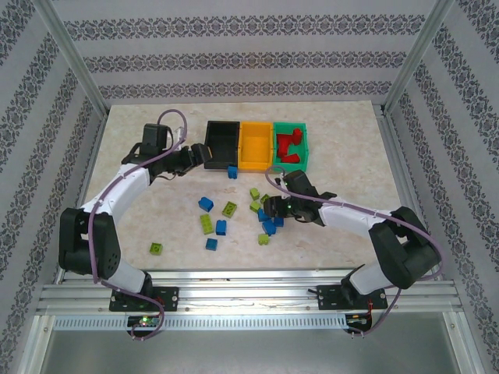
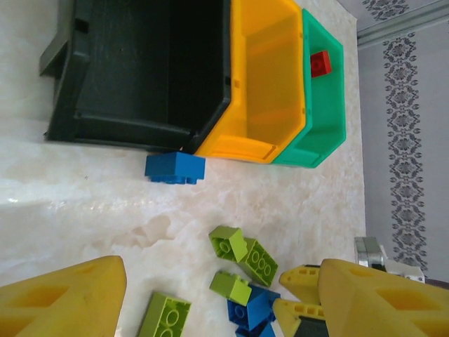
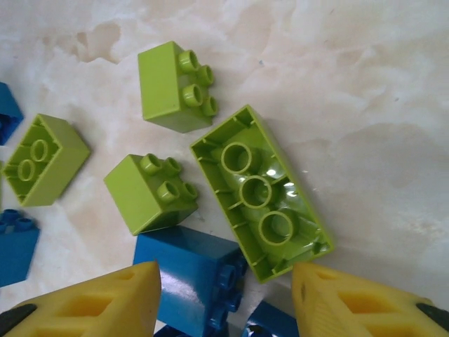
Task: Sort the legos into containers by color
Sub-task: Pick up the lego from the center of the table.
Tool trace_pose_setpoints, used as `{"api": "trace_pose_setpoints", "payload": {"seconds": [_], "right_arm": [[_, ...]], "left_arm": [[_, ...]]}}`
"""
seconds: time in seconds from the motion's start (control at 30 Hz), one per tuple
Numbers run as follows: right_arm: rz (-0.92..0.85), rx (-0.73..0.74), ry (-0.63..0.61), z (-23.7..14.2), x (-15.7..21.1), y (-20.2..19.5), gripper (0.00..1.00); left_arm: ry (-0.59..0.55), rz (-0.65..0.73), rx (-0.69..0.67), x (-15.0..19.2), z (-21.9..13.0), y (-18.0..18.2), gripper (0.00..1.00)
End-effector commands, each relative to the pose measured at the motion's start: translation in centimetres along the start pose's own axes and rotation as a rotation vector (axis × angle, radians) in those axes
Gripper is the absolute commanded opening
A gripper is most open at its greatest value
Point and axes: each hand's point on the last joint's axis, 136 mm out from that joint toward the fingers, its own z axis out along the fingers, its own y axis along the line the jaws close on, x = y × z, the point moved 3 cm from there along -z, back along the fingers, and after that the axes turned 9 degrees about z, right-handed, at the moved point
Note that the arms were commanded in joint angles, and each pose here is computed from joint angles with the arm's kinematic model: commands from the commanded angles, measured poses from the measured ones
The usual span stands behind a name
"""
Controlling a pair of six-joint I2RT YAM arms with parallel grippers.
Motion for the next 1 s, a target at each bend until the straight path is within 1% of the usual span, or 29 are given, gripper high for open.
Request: {"api": "trace_pose_setpoints", "payload": {"seconds": [0.0,0.07,0.13,0.2,0.23,0.37,0.5,0.83,0.97], "right_arm": [[-0.039,0.2,-0.017,-0.9,-0.1,-2.6,0.55],[-0.051,0.211,-0.033,-1.3,-0.8,-2.5,0.56],[-0.069,0.209,-0.028,-1.3,-1.4,-2.0,0.58],[-0.079,0.179,0.001,-0.7,-1.8,-1.2,0.63],[-0.079,0.158,0.019,-0.4,-2.1,-0.8,0.65],[-0.085,0.153,0.052,0.9,-2.6,-0.3,0.66],[-0.078,0.166,0.087,2.0,-2.6,-0.7,0.65],[-0.096,0.199,0.145,3.6,-1.2,-0.8,0.64],[-0.095,0.212,0.169,4.3,-0.8,-1.0,0.61]], "left_arm": [[0.05,-0.019,0.056,0.4,-0.8,0.9,0.73],[0.034,-0.021,0.04,0.2,-1.0,1.9,0.73],[0.033,-0.061,0.042,0.4,-1.0,2.6,0.73],[0.032,-0.076,0.083,0.1,-1.1,2.6,0.73],[0.034,-0.08,0.082,0.1,-1.0,2.6,0.73],[0.049,-0.093,0.086,0.3,-0.9,3.1,0.73],[0.051,-0.102,0.09,0.6,-0.9,3.1,0.73],[0.056,-0.1,0.09,0.5,-0.8,3.1,0.73],[0.057,-0.101,0.09,0.6,-0.8,3.1,0.73]]}}
